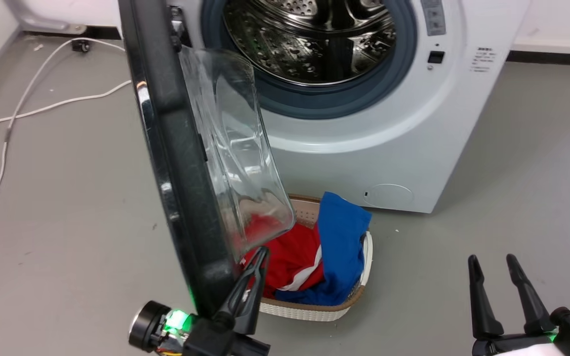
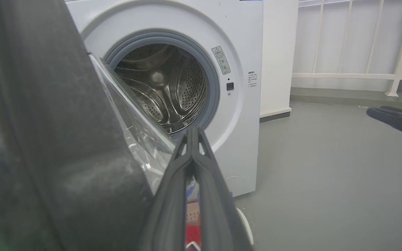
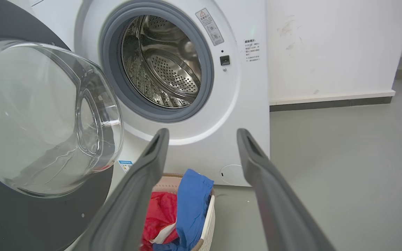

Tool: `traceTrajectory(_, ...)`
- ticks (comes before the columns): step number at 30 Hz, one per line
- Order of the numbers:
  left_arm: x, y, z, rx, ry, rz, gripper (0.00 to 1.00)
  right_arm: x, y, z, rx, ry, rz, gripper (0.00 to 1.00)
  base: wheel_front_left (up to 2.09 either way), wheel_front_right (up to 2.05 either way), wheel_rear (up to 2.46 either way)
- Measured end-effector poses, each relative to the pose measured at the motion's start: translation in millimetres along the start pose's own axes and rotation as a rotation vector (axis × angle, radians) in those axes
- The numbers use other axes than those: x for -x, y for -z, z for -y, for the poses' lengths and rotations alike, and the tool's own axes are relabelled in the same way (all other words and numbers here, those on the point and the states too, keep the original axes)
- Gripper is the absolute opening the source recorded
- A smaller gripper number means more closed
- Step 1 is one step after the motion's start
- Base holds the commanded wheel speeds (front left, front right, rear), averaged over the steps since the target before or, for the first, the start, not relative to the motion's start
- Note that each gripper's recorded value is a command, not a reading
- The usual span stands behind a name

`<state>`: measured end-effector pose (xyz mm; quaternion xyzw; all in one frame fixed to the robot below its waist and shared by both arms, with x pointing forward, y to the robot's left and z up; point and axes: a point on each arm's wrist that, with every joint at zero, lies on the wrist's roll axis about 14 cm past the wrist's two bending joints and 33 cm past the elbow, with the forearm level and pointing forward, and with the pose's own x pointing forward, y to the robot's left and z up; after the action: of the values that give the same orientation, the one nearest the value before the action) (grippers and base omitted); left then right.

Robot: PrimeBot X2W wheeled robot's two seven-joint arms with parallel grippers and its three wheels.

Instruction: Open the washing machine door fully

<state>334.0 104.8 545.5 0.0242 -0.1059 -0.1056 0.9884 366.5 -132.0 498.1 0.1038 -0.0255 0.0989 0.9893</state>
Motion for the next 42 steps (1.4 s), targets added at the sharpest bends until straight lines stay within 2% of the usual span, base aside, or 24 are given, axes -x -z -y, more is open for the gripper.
traceTrajectory(5,10.8,0.8,-22.1,-0.01,-0.092,-0.011,0.0,-1.7,2.7,-4.8,-0.005,-0.017,-0.008,1.0,0.0,0.0,0.0)
traceTrajectory(9,24.9,5.3,-54.3,-0.05,-0.197,-0.037,0.0,-4.3,4.1,-8.6,-0.007,-0.03,-0.012,1.0,0.0,0.0,0.0)
traceTrajectory(21,53.7,4.2,-119.9,-0.127,-0.402,-0.07,0.0,-12.6,12.6,-19.9,-0.014,-0.07,-0.035,1.0,0.0,0.0,0.0)
traceTrajectory(42,86.5,5.7,-210.3,-0.24,-0.629,-0.133,0.0,-21.6,20.7,-19.7,-0.008,-0.075,-0.053,1.0,0.0,0.0,0.0)
